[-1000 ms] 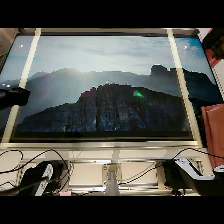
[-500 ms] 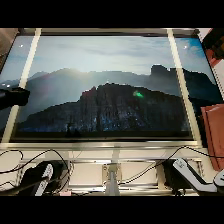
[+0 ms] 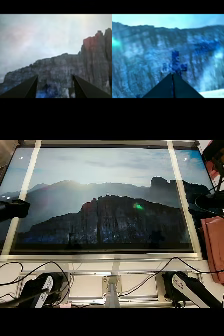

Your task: Fold the clothes and pants, and hang the long-sleeved shirts on hangers.

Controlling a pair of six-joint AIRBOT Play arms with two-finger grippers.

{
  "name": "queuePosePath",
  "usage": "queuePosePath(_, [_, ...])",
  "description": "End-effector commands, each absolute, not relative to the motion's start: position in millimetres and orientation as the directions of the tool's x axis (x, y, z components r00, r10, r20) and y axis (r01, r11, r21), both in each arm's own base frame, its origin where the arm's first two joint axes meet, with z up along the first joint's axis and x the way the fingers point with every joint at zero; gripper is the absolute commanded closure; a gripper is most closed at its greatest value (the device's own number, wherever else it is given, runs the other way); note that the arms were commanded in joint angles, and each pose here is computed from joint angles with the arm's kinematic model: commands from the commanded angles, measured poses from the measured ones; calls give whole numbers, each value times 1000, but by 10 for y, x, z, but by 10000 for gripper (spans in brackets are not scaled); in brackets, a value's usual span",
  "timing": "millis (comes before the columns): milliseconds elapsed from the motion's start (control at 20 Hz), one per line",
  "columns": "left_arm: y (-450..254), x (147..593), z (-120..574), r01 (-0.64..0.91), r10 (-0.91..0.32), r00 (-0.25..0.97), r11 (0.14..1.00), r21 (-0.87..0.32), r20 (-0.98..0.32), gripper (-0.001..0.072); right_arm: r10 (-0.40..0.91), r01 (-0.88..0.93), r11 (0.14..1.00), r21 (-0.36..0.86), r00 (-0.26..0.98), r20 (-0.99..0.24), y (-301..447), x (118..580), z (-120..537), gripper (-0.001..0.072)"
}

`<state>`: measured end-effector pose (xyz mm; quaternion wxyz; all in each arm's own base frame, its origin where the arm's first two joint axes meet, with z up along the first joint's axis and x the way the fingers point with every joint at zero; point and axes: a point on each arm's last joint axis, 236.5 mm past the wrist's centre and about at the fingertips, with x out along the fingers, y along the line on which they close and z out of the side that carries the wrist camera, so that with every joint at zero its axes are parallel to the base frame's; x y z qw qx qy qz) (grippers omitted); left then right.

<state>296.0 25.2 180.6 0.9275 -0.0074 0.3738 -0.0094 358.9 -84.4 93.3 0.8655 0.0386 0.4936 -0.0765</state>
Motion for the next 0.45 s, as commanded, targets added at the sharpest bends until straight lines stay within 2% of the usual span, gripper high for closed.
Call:
queuePosePath(0, [256, 2959, 1812, 11, -22, 721, 1000, -20, -692, 235, -78, 115, 993, -21, 516, -853, -667, 3656, 952, 685])
queuePosePath(400, [256, 2959, 1812, 11, -22, 721, 1000, -20, -692, 235, -75, 115, 993, -18, 516, -853, -660, 3658, 951, 685])
